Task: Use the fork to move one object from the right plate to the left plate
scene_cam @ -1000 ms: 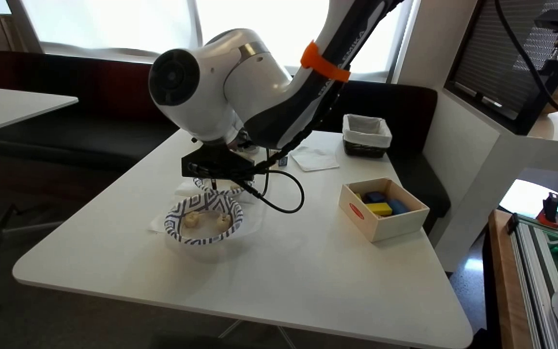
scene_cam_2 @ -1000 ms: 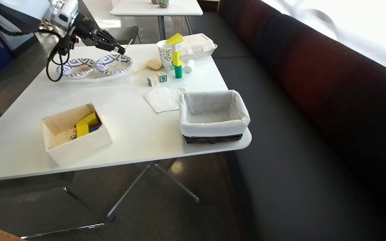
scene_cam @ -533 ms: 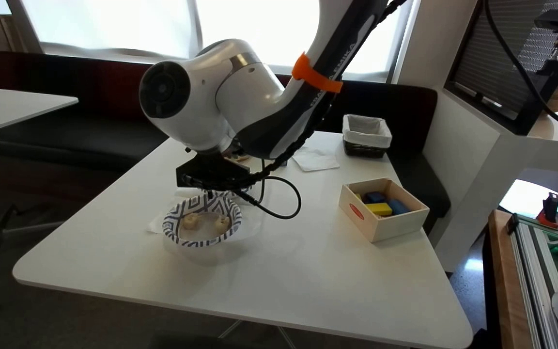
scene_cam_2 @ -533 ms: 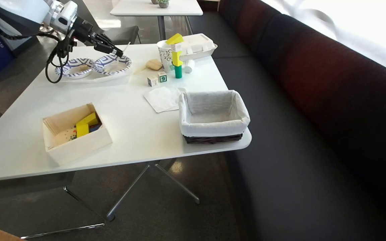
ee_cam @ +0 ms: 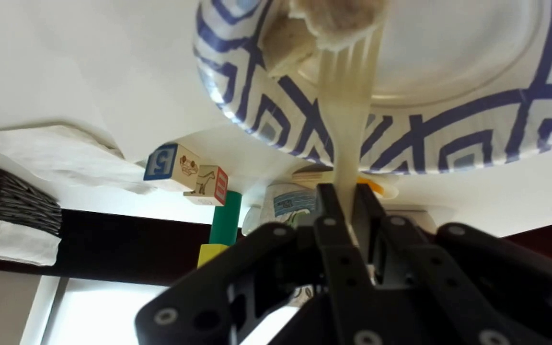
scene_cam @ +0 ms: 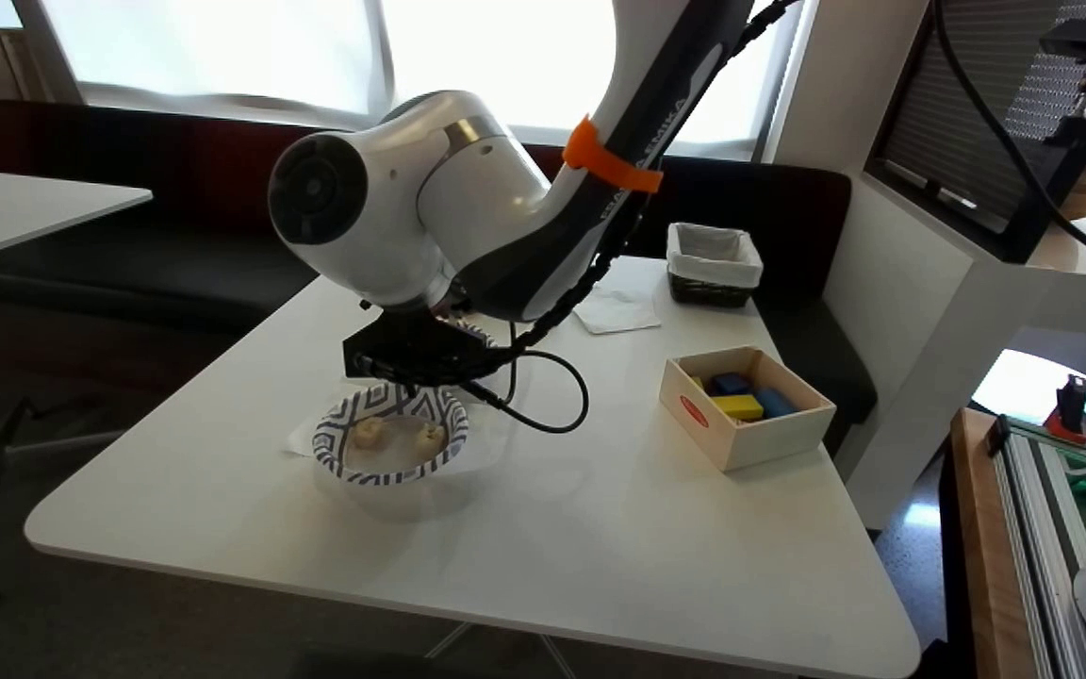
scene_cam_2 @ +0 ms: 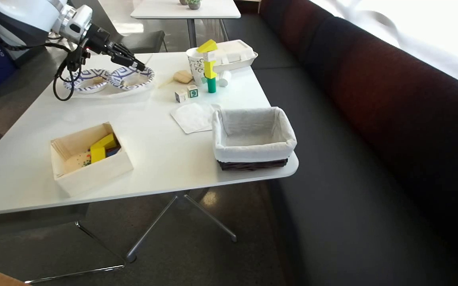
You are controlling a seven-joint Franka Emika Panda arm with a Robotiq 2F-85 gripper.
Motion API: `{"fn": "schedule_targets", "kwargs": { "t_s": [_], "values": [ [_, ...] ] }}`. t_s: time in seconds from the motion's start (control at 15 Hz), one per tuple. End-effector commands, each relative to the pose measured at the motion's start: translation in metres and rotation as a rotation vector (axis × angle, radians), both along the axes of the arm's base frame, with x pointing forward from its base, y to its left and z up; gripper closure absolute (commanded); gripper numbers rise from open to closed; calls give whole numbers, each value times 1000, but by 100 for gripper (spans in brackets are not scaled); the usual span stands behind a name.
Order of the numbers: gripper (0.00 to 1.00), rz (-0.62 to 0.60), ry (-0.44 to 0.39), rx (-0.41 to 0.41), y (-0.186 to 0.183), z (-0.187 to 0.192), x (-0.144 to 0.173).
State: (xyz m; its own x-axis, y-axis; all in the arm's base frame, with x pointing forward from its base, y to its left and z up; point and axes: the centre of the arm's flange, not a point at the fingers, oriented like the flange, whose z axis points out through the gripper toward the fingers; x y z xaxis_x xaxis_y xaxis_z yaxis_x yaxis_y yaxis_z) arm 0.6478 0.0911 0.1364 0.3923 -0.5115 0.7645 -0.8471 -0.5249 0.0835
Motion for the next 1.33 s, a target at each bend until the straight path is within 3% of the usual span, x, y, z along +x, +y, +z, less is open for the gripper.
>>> {"fn": "schedule_targets", "kwargs": {
  "t_s": [0.0,1.27],
  "values": [
    [97,23,30,35,4,-7,4],
    [97,174,83,399,-29,-12,17]
  ]
}}
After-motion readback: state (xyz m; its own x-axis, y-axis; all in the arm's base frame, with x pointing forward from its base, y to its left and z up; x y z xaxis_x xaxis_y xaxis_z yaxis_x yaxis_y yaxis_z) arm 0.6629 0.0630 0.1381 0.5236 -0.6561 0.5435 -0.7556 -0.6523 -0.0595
